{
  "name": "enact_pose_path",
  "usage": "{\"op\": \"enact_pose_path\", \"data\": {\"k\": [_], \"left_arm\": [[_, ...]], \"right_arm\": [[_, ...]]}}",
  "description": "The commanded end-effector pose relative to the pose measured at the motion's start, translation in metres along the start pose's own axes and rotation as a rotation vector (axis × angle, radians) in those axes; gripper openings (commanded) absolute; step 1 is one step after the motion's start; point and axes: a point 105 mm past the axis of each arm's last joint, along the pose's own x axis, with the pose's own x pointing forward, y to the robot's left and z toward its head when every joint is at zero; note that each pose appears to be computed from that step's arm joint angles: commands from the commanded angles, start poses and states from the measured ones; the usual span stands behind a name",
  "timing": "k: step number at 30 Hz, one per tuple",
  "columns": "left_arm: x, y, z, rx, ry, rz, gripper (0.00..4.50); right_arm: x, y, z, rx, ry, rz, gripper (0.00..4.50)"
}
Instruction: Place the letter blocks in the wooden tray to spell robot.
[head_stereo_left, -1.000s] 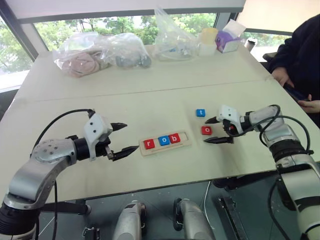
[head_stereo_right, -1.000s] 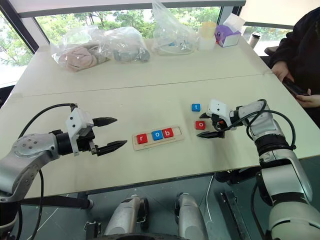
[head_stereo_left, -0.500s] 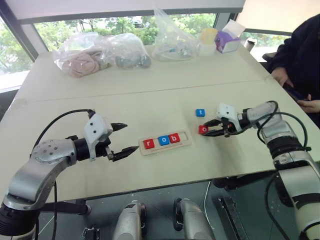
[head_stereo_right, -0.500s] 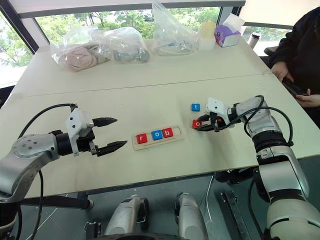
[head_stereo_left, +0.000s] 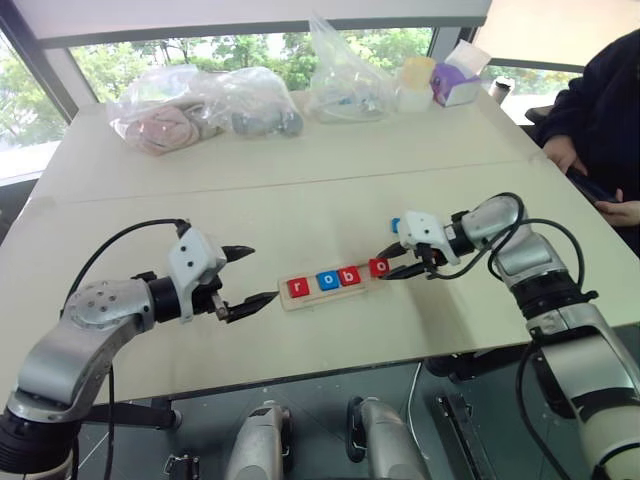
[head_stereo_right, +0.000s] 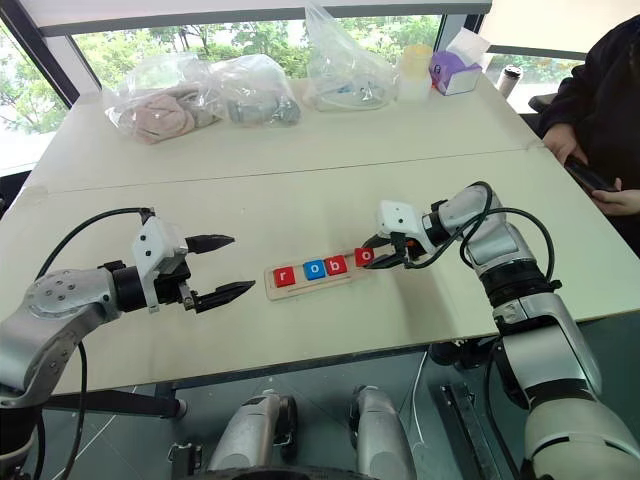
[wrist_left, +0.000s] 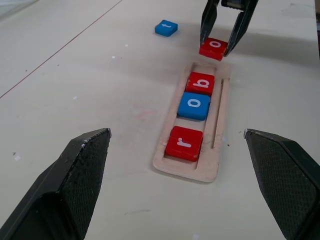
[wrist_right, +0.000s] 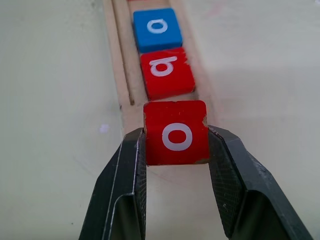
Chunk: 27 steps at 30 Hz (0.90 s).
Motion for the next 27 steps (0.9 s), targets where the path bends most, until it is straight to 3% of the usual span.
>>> {"op": "enact_pose_path", "data": {"k": [1, 27], "left_arm": [[-0.003, -0.001, 0.011, 0.034, -0.027, 0.011, 4.5], [-0.004, -0.005, 0.01, 0.019, -0.032, 0.035, 4.5]], "right_arm": [[-0.001, -0.008, 0.009, -0.047, -0.001, -0.013, 1.14], [0.016, -0.013, 0.014, -0.072, 0.003, 0.035, 1.14]]}}
